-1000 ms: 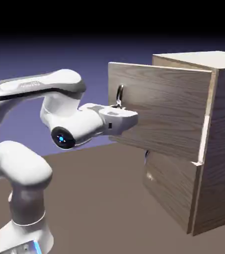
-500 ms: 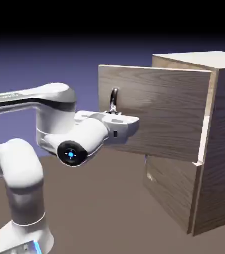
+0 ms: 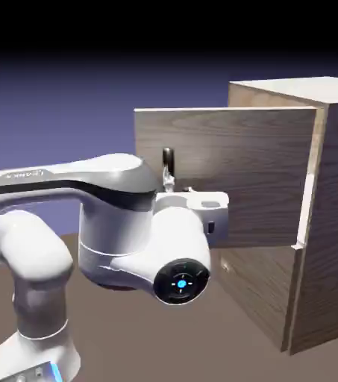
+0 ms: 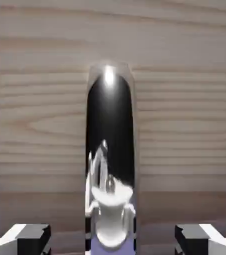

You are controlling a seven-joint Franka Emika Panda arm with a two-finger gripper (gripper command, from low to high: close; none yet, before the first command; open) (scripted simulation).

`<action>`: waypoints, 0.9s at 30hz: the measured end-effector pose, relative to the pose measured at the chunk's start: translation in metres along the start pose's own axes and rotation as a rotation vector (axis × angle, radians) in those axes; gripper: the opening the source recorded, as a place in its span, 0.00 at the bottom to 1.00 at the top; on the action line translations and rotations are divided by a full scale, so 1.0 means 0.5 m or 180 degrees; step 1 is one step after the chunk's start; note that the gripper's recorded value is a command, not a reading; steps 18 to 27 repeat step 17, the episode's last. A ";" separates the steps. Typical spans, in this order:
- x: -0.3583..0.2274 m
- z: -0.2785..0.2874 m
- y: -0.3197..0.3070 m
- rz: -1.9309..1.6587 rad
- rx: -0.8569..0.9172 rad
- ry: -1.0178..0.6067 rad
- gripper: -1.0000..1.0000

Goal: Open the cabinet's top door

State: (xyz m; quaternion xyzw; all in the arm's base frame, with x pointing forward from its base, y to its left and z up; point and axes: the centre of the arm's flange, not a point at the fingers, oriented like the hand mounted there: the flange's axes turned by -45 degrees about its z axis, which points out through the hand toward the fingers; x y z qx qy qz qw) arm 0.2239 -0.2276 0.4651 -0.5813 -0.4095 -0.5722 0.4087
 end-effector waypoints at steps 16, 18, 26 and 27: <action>0.005 -0.134 0.095 -0.0024 0.0825 0.0033 0.00; 0.005 -0.144 0.104 -0.0023 0.0895 0.0032 1.00; 0.005 -0.144 0.104 -0.0023 0.0895 0.0032 1.00; 0.005 -0.144 0.104 -0.0023 0.0895 0.0032 1.00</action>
